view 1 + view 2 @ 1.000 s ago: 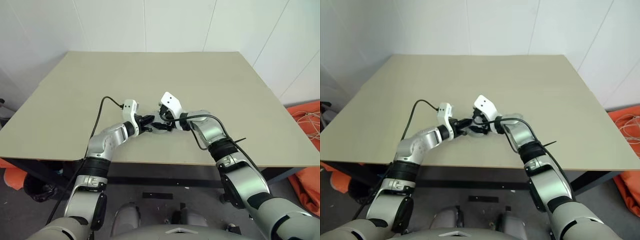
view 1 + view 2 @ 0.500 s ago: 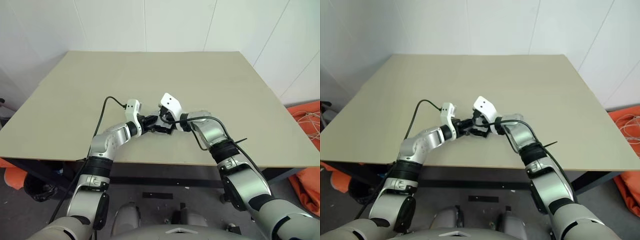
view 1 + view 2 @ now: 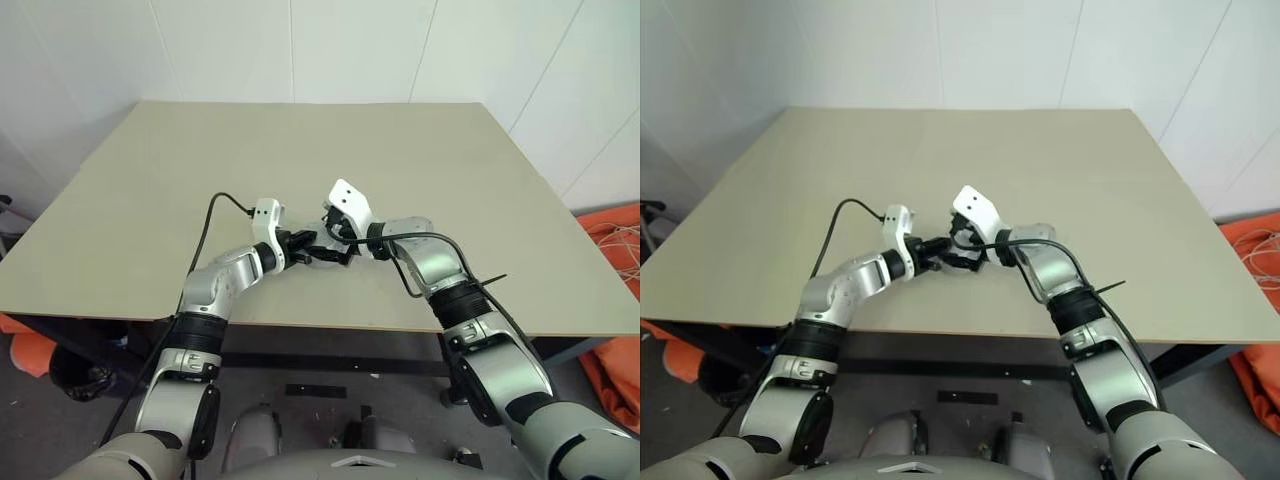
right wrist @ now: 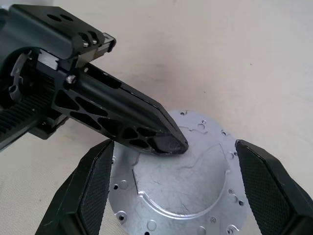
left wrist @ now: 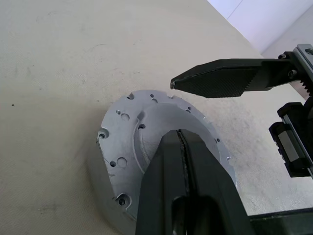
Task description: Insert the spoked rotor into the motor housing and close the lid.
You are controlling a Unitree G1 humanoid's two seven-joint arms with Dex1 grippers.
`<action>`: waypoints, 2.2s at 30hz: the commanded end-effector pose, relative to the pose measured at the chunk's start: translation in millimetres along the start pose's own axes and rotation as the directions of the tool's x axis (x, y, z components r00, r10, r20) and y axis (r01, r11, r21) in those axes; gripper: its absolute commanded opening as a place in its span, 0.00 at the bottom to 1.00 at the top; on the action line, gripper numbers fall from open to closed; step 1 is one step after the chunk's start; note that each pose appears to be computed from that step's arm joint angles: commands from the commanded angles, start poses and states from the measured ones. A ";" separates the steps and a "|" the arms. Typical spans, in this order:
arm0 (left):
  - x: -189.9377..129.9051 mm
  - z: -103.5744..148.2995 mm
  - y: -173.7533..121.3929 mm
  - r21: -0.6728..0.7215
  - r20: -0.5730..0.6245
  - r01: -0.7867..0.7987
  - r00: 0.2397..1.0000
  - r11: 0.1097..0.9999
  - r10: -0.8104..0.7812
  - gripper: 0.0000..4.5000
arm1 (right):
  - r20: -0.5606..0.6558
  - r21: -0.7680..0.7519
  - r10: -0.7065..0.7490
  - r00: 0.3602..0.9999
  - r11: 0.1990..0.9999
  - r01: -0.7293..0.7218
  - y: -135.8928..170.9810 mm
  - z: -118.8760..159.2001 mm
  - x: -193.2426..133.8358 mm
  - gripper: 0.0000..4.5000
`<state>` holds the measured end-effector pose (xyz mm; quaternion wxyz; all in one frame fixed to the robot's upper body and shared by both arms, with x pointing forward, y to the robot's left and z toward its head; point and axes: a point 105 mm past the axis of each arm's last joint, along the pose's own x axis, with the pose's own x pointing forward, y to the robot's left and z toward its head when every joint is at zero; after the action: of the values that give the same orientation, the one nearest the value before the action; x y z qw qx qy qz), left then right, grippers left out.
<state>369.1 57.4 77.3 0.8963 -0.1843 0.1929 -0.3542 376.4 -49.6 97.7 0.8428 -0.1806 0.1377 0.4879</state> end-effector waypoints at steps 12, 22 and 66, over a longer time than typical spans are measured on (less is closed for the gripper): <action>3.5 -8.1 0.1 -0.003 -0.032 0.001 1.000 1.000 -0.001 0.00 | -0.017 0.301 -0.127 0.992 0.945 0.126 -29.8 29.2 -68.6 1.00; 4.3 -8.4 -1.8 -0.002 -0.030 0.006 1.000 1.000 -0.006 0.00 | -0.135 0.677 -0.068 0.989 0.722 0.142 -23.2 24.4 -65.1 1.00; 2.7 -9.6 -6.9 -0.011 -0.025 0.019 1.000 1.000 -0.019 0.00 | -0.076 0.966 0.043 0.996 0.252 0.063 -6.0 -19.6 -14.4 1.00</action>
<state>366.0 52.3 76.8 0.8930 -0.1886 0.1917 -0.3609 373.9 -80.1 81.5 0.7852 0.3300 0.4520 0.2651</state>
